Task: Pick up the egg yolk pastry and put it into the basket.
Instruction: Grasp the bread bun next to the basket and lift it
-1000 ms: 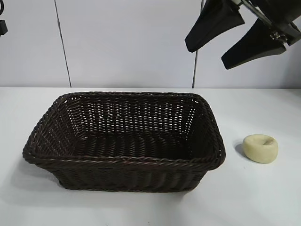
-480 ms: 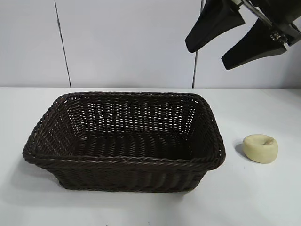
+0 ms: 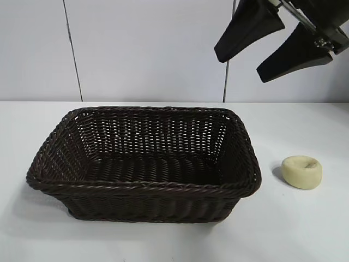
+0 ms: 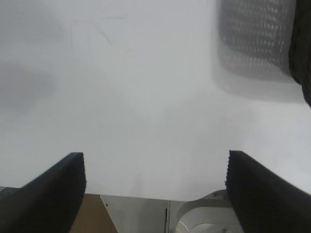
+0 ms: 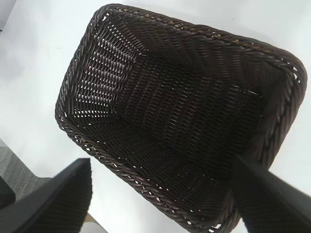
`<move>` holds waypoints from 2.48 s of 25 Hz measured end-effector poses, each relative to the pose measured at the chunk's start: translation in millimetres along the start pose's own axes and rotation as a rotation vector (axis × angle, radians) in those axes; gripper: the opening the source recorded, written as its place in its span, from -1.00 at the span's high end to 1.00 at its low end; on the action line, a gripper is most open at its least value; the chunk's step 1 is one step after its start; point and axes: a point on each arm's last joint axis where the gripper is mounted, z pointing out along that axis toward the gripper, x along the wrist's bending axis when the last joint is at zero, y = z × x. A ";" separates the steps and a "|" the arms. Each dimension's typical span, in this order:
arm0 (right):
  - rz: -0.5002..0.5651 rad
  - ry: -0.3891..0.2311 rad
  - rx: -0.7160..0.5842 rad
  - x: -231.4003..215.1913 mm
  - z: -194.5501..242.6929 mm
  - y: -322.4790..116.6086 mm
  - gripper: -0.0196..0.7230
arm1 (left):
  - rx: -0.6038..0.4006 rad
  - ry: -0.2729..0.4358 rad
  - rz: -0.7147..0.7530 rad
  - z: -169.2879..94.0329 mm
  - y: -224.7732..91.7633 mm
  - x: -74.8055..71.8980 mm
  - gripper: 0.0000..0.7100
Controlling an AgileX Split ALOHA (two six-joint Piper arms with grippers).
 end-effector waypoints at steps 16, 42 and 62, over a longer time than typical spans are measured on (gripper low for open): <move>0.001 0.009 0.018 0.8 0.0 -1.6 -0.58 | -0.297 0.005 -0.006 17.3 -127.8 -2.7 -0.62; 0.098 -0.013 0.026 -1.1 0.0 -2.5 -0.58 | -0.718 0.012 -0.013 -8.3 -182.7 -3.4 -0.62; 0.305 -0.337 0.005 -86.6 -53.6 -1.3 -0.58 | -0.718 0.012 -0.013 -8.3 -182.7 -3.4 -0.62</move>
